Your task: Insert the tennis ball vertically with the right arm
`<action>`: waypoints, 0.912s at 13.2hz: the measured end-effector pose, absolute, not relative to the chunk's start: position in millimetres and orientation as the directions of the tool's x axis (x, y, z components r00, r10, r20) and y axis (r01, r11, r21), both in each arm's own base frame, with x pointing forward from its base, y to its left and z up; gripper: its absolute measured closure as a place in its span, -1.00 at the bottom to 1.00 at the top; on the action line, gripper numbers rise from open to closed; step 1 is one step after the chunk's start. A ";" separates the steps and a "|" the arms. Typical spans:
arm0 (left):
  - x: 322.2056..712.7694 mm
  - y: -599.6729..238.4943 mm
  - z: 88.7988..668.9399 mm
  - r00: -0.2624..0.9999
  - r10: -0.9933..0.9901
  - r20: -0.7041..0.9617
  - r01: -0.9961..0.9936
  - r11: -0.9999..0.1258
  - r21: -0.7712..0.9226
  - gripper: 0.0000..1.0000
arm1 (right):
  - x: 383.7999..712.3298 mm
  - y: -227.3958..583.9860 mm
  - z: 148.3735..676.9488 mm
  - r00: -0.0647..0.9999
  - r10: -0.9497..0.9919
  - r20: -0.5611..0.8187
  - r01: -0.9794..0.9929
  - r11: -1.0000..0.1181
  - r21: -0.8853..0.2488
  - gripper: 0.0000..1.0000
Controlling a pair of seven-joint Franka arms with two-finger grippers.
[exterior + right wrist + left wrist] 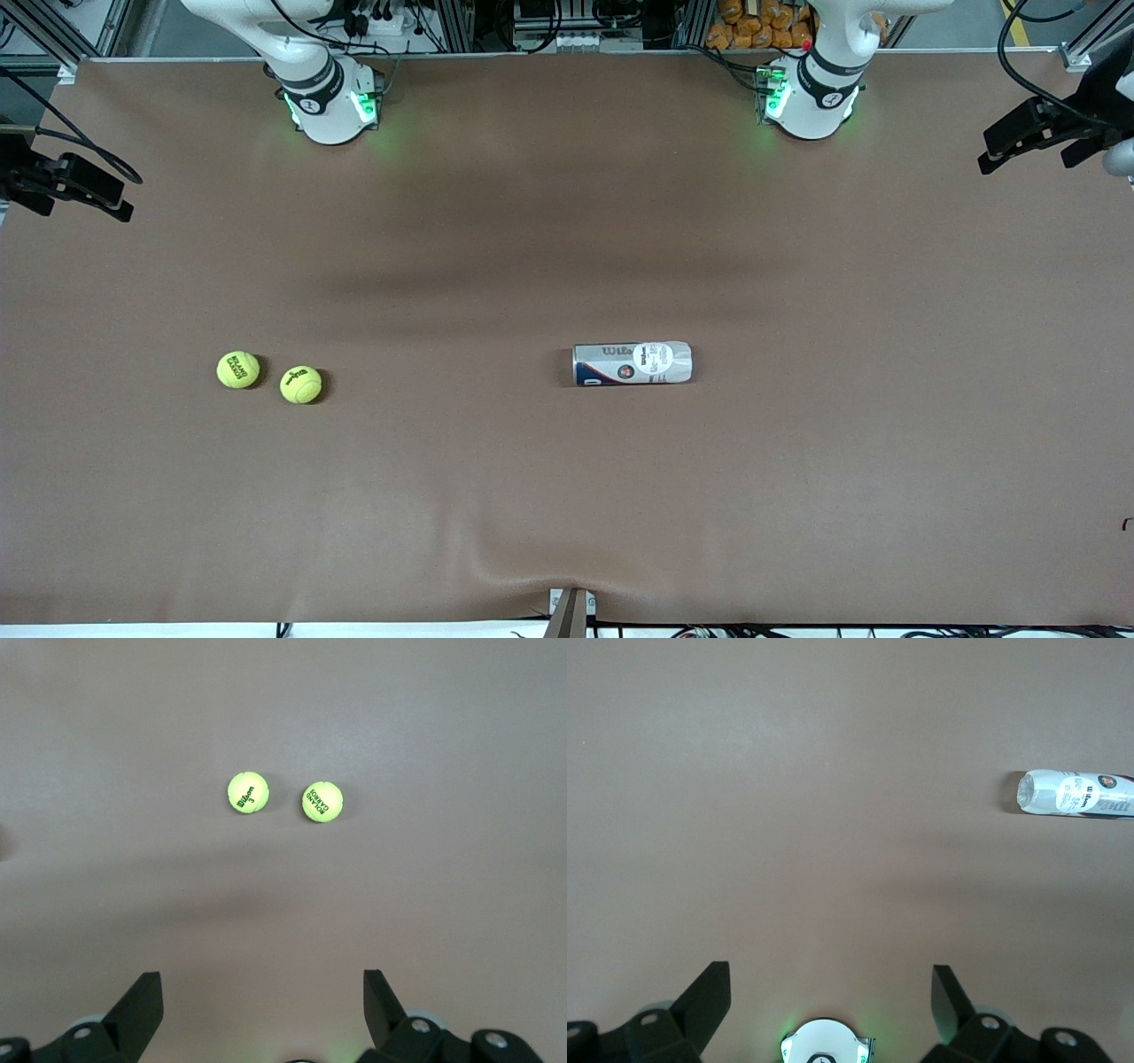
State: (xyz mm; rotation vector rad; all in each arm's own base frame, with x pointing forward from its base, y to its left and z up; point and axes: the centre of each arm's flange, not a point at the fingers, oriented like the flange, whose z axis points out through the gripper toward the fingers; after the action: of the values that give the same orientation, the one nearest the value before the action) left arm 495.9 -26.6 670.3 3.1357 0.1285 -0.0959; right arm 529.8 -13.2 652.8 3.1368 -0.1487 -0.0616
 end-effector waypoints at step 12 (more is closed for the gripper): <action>493.9 -26.2 668.7 0.993 0.082 -0.080 0.082 -0.997 -0.003 -1.00 | 529.7 -13.2 652.7 0.995 -0.095 -0.040 -0.095 -0.996 0.003 -1.00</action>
State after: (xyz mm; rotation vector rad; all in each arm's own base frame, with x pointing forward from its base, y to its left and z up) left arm 493.9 -26.2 668.7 3.1365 0.1293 -0.1258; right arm 529.7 -13.2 652.7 3.1367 -0.1487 -0.0627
